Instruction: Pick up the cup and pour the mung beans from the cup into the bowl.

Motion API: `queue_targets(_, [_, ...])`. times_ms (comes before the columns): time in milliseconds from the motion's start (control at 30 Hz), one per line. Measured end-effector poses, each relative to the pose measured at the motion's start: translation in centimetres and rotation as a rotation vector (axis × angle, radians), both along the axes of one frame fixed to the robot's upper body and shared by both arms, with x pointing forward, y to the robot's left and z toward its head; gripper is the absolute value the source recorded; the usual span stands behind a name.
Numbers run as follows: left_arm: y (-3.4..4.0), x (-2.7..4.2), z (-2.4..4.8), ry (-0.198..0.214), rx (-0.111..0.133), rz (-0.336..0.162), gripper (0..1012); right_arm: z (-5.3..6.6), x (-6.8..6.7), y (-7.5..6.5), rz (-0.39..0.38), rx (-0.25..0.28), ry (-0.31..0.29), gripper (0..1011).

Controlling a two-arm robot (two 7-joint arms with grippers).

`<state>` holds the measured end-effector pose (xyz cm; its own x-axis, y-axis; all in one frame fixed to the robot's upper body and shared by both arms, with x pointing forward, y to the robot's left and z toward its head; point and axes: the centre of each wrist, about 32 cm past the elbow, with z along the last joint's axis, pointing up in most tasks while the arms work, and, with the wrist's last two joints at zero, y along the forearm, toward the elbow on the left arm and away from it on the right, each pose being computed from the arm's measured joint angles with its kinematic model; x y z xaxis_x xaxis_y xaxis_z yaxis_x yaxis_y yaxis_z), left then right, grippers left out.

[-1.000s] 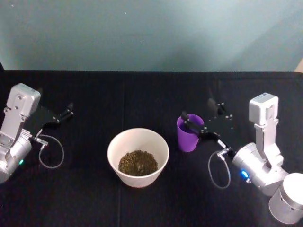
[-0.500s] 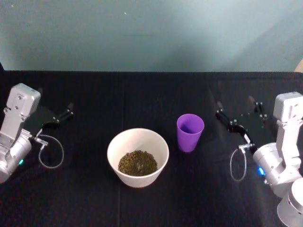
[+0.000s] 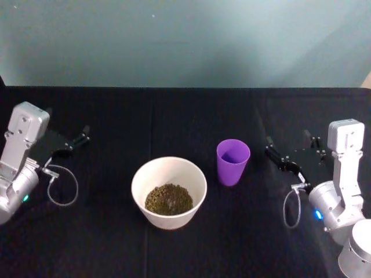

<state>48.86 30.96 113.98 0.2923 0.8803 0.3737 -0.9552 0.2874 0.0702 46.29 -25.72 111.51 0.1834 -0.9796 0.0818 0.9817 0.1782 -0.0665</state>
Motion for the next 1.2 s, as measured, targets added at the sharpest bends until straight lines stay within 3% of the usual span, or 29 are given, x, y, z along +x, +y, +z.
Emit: queue_targets(1200, [0.0,0.0,0.0,0.0,0.0,0.0,1000,0.13,0.01,0.04,0.007,0.006,-0.007,1003])
